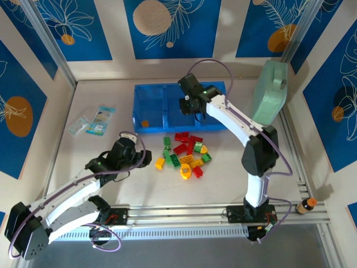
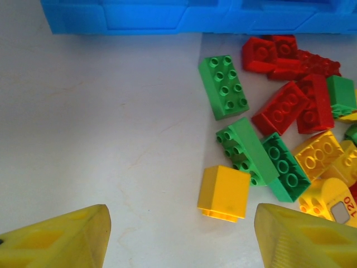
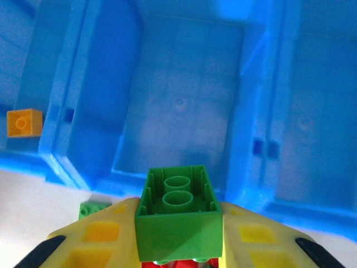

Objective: Sort the legos into containers by color

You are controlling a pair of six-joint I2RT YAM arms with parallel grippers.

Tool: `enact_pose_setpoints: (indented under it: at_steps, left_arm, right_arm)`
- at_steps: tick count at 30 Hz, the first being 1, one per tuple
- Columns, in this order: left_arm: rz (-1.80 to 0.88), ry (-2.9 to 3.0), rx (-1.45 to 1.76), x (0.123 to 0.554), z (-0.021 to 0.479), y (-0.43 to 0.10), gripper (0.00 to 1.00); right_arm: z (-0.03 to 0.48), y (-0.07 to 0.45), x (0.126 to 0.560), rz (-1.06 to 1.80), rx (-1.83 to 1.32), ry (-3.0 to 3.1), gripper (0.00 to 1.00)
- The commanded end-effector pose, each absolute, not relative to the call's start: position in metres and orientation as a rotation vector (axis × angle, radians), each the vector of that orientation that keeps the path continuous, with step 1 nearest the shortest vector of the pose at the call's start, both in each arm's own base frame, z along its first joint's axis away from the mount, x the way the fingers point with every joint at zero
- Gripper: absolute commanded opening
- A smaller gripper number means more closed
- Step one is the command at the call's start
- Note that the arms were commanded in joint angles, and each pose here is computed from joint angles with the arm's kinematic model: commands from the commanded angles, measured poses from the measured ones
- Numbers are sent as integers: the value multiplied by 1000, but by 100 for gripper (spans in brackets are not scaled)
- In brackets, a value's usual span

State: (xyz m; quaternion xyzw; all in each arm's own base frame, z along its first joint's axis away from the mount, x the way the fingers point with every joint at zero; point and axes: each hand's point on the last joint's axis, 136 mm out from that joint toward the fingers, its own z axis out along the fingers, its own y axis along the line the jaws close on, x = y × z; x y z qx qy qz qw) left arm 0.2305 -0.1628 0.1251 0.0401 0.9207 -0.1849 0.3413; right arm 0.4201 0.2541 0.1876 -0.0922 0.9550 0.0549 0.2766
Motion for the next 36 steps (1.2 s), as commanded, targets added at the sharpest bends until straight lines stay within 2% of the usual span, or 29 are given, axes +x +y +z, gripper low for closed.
enact_pose_setpoints:
  at_steps: [1,10,12,14,16,24,29,36]
  left_arm:
    - [-459,2419,111,221,118,-158,69]
    - [-477,2430,135,211,115,-166,69]
    - [-475,2432,150,210,114,-169,69]
    - [-468,2437,169,209,113,-172,69]
    - [-464,2440,179,208,113,-175,68]
    - [-503,2438,172,211,111,-186,68]
    - [-563,2422,166,214,110,-197,67]
    - [-619,2462,231,225,107,-228,66]
  right_arm:
    - [170,263,430,168,-312,2631,29]
    - [142,277,468,148,-317,2685,30]
    - [141,277,475,137,-307,2687,39]
    - [148,277,478,130,-303,2686,61]
    - [161,280,476,139,-307,2666,65]
    - [196,290,428,216,-369,2588,62]
    - [192,287,384,282,-394,2591,57]
    - [184,261,345,331,-297,2593,52]
